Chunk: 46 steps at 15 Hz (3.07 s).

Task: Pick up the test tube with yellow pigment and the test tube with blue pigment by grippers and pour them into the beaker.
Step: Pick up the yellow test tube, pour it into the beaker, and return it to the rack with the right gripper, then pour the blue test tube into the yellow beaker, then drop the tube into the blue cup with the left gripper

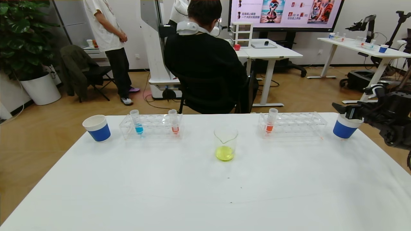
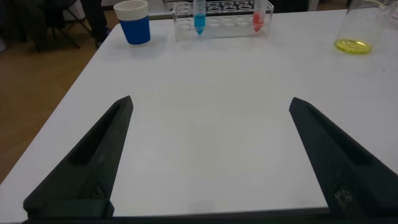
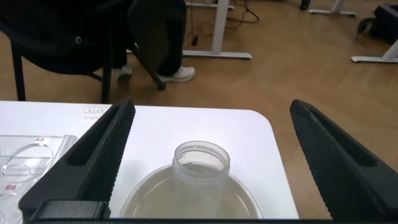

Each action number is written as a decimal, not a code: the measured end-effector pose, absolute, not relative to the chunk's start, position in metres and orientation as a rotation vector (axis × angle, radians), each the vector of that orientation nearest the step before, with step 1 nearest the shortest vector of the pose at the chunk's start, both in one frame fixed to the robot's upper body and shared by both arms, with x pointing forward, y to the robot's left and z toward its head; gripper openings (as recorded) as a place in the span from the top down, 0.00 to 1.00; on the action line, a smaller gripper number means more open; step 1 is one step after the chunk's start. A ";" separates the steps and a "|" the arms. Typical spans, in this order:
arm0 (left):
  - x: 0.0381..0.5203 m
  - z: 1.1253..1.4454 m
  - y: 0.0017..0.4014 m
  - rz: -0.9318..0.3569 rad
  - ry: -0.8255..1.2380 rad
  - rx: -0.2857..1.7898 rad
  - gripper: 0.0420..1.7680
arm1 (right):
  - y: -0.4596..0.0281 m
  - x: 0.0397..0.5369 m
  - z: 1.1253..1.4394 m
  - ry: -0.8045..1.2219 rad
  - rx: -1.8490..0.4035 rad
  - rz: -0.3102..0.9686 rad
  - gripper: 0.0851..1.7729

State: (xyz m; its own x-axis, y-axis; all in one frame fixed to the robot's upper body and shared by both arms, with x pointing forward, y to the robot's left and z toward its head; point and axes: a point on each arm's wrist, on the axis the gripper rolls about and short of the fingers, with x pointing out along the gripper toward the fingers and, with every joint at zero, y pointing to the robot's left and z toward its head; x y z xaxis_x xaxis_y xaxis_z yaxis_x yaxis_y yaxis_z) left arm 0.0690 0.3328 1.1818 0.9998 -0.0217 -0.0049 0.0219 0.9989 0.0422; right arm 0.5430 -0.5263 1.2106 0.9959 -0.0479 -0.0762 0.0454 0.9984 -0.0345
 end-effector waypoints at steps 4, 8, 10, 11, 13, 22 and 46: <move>0.069 1.182 0.333 -0.022 0.004 0.043 0.01 | -0.513 0.545 1.233 0.035 -0.044 -0.020 0.02; 0.069 1.182 0.333 -0.022 0.004 0.043 0.01 | -0.465 0.549 1.275 -0.028 0.003 0.064 0.02; 0.069 1.182 0.333 -0.022 0.004 0.042 0.01 | -0.430 0.549 1.293 -0.040 0.009 0.102 0.02; 0.069 1.182 0.333 -0.022 0.004 0.043 0.01 | -0.411 0.549 1.300 -0.051 0.009 0.111 0.02; 0.069 1.182 0.333 -0.022 0.004 0.042 0.01 | -0.378 0.544 1.312 -0.068 0.010 0.130 0.02; 0.069 1.182 0.333 -0.022 0.004 0.042 0.01 | -0.333 0.401 1.403 -0.211 0.017 0.221 0.02; 0.069 1.182 0.333 -0.022 0.004 0.043 0.01 | -0.335 0.058 1.230 -0.311 -0.085 0.097 0.02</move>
